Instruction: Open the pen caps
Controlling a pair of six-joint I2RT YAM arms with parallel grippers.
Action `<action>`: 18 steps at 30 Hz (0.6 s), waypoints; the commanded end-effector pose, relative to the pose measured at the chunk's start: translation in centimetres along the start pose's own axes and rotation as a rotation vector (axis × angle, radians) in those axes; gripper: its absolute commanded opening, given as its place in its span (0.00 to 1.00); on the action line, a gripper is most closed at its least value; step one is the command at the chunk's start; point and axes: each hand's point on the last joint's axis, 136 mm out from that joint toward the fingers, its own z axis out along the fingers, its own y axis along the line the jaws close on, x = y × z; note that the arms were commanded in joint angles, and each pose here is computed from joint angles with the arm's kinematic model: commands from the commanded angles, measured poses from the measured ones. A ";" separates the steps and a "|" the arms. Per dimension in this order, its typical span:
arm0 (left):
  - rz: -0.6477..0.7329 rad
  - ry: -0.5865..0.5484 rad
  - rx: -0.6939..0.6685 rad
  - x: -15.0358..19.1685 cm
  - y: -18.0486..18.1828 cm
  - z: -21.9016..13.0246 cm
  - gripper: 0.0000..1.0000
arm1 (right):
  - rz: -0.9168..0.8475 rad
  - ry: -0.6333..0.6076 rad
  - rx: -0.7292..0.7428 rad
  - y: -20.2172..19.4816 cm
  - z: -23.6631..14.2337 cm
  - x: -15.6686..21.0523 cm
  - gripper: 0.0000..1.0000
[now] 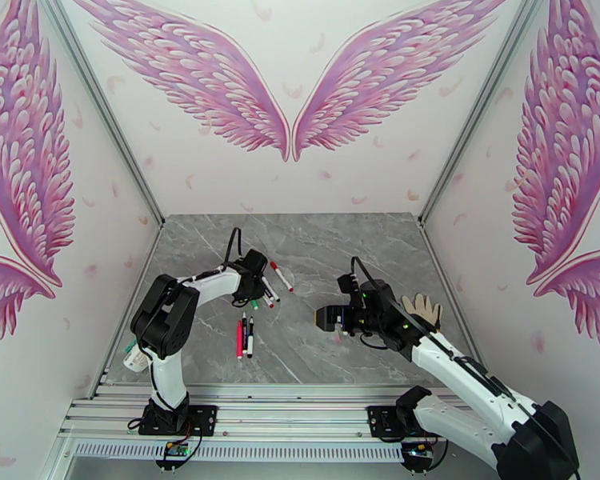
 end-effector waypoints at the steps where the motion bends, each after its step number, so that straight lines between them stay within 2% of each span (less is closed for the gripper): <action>1: -0.020 0.010 0.012 -0.3 -0.3 1.9 0.30 | -0.020 -0.017 0.010 0.2 -0.4 -0.3 0.99; 8: -0.025 0.018 -0.012 0.0 0.2 2.5 0.28 | -0.023 -0.014 0.014 0.1 -0.3 -0.2 0.99; 18: -0.062 -0.016 0.026 -1.0 -0.4 1.3 0.23 | -0.016 -0.016 0.014 -0.2 -0.5 0.4 0.99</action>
